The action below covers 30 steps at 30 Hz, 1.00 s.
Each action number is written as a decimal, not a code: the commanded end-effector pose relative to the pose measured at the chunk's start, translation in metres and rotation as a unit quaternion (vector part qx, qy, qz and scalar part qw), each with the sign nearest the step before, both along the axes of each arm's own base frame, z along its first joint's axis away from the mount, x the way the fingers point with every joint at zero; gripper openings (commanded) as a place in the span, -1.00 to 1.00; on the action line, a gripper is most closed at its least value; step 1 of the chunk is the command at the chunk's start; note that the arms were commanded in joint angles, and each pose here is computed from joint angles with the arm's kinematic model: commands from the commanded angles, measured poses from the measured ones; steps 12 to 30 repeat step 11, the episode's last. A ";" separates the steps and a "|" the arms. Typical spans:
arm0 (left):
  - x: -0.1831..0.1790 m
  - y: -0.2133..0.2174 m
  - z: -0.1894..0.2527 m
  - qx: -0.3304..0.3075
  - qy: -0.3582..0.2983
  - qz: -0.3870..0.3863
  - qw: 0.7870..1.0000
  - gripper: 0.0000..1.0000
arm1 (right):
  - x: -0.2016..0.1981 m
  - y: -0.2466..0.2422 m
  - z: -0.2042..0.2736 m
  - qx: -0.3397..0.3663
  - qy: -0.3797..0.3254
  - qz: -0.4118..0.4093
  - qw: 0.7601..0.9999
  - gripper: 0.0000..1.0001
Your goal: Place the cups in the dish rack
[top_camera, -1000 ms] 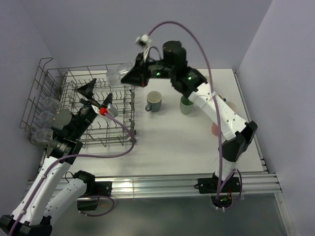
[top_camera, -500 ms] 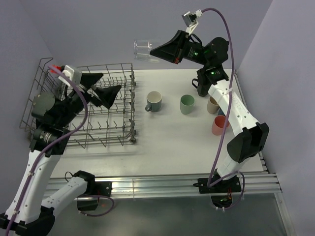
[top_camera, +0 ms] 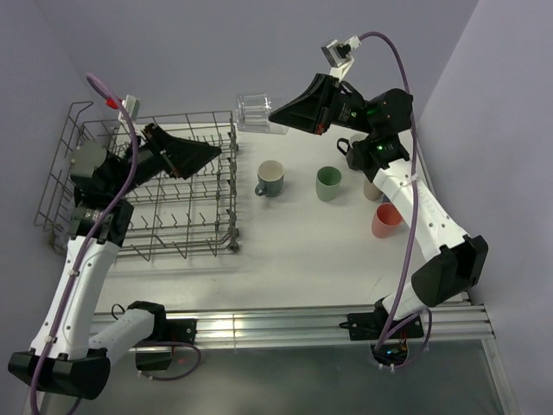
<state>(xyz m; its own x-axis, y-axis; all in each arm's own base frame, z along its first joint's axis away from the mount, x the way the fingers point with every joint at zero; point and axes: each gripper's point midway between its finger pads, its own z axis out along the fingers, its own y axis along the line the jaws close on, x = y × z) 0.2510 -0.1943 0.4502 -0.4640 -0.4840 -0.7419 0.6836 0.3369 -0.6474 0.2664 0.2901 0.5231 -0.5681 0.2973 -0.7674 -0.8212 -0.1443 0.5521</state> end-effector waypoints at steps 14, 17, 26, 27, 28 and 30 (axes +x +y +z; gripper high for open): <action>0.055 0.071 -0.047 0.208 0.020 0.166 0.964 0.99 | 0.015 -0.047 -0.076 -0.126 -0.047 -0.143 0.981 -1.00; 0.055 0.071 -0.047 0.208 0.020 0.166 0.964 0.99 | 0.015 -0.047 -0.076 -0.126 -0.047 -0.143 0.981 -1.00; 0.055 0.071 -0.047 0.208 0.020 0.166 0.964 0.99 | 0.015 -0.047 -0.076 -0.126 -0.047 -0.143 0.981 -1.00; 0.055 0.071 -0.047 0.208 0.020 0.166 0.964 0.99 | 0.015 -0.047 -0.076 -0.126 -0.047 -0.143 0.981 -1.00; 0.055 0.071 -0.047 0.208 0.020 0.166 0.964 0.99 | 0.015 -0.047 -0.076 -0.126 -0.047 -0.143 0.981 -1.00; 0.055 0.071 -0.047 0.208 0.020 0.166 0.964 0.99 | 0.015 -0.047 -0.076 -0.126 -0.047 -0.143 0.981 -1.00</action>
